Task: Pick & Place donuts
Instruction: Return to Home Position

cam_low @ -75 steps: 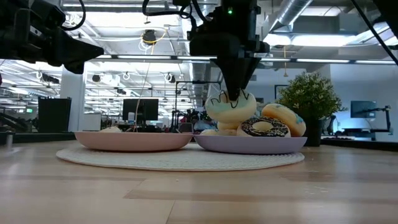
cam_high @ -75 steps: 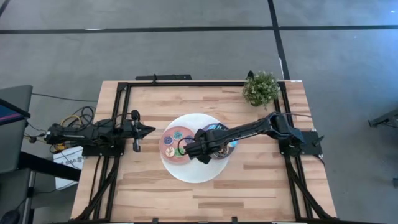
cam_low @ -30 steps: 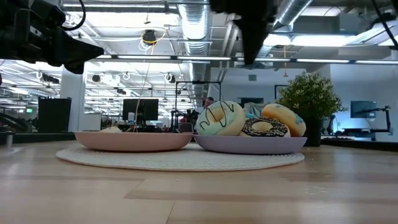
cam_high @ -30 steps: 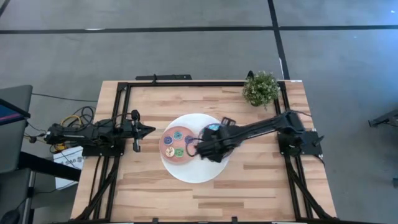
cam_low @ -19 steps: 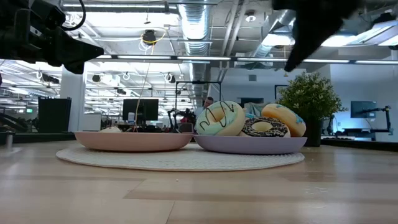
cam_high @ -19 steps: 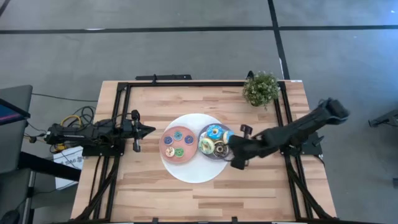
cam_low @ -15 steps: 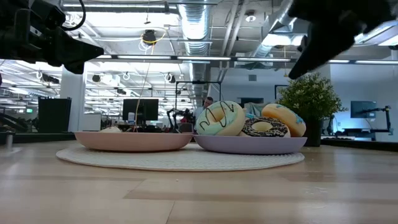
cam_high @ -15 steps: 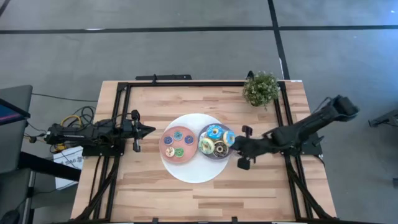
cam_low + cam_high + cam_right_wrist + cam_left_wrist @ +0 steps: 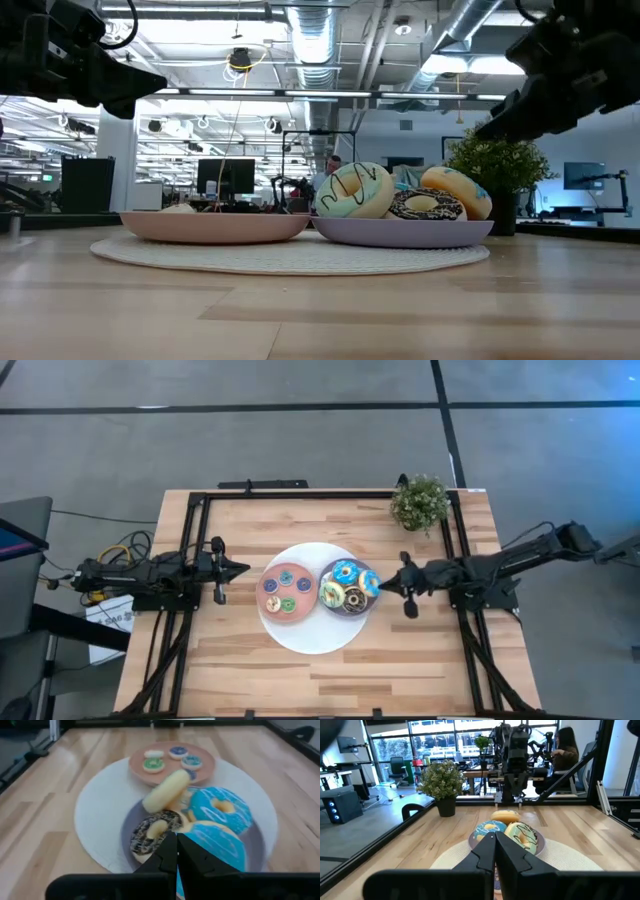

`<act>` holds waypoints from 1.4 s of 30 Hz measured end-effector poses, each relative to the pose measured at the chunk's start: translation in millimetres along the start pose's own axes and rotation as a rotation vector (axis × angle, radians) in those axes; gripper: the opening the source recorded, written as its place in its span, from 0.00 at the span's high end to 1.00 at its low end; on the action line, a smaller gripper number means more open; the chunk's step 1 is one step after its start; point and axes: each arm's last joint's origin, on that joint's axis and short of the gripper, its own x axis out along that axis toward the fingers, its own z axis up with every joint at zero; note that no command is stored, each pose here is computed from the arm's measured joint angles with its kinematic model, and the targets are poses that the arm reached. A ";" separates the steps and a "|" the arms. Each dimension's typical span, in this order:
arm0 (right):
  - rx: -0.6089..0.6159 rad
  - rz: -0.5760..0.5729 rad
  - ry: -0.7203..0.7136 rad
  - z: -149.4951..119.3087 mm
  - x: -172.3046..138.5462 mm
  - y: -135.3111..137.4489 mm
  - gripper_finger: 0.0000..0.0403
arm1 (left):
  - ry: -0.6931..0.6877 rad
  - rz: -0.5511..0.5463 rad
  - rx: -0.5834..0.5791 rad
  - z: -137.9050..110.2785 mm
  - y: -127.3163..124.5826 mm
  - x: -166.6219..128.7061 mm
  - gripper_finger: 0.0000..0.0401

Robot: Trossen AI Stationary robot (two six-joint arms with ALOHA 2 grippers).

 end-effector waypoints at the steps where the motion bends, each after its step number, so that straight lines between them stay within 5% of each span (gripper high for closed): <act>1: 0.011 0.003 -0.013 -1.4 -2.5 -2.1 1.00 | -0.001 0.000 0.000 0.1 0.0 0.0 1.00; 23: 0.083 0.081 -0.364 -27.8 -44.4 -17.8 1.00 | 0.000 0.000 0.000 0.0 0.0 0.0 1.00; 42: 0.083 0.081 -0.471 -28.1 -62.0 -18.2 1.00 | 0.000 0.000 0.000 0.1 0.0 0.0 1.00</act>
